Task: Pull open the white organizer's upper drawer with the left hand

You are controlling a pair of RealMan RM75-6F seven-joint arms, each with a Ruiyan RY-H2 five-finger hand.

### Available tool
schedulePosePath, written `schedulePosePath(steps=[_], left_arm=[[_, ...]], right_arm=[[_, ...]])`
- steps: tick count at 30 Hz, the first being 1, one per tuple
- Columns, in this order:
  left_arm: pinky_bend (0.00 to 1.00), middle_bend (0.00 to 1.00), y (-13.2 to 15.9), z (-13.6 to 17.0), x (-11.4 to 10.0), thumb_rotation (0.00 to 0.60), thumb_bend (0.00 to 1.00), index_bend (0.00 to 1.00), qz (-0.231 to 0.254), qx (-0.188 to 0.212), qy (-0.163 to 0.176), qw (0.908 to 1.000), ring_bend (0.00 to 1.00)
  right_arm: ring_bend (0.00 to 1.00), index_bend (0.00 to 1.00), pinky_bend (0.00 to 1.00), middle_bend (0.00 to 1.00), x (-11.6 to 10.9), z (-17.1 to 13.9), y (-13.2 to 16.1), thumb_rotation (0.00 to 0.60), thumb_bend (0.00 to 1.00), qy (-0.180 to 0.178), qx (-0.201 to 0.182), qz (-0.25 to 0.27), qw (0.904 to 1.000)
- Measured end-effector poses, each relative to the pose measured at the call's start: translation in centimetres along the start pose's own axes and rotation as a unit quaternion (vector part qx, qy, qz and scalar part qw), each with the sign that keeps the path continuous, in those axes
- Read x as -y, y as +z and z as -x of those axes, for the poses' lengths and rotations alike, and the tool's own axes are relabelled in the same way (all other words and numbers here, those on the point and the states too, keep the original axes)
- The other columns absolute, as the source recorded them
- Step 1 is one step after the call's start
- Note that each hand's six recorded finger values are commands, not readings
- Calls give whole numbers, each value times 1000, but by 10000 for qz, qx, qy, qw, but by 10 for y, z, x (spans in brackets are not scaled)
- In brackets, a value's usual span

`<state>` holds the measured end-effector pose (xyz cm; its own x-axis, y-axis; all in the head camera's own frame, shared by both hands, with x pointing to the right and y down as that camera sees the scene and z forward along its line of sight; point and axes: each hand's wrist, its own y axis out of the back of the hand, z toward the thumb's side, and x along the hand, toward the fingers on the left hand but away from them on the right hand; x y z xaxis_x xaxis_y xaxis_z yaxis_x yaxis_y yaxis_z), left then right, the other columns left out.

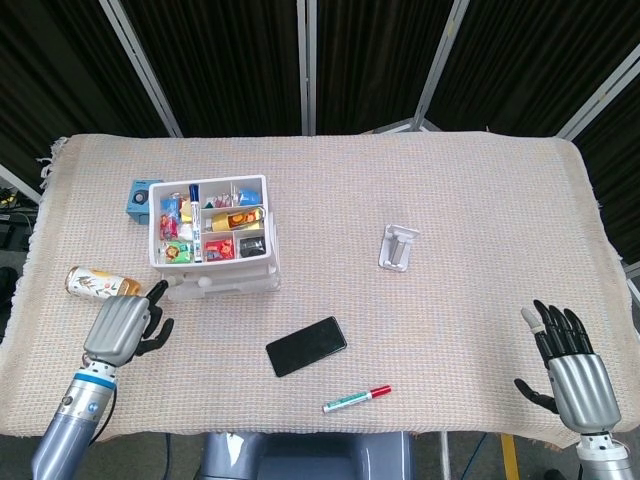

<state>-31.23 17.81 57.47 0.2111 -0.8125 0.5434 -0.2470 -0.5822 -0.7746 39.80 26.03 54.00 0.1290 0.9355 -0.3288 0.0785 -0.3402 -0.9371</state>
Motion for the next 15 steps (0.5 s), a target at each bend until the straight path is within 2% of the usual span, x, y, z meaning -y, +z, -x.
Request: schedulePosePath(steps=[8,15], left_arm=[[746,875,1,-10,6,600,501,230,9,-87,-174,9998,865],[746,874,5,-12,9,600,502,404,21,-83,-305,9995,865]], right_arm=[[0,0,0,0,0,0,0,600,0,22,-7,13,10000],[0,0,0,0,1,0,0,600,0,35,-9,21,10000]])
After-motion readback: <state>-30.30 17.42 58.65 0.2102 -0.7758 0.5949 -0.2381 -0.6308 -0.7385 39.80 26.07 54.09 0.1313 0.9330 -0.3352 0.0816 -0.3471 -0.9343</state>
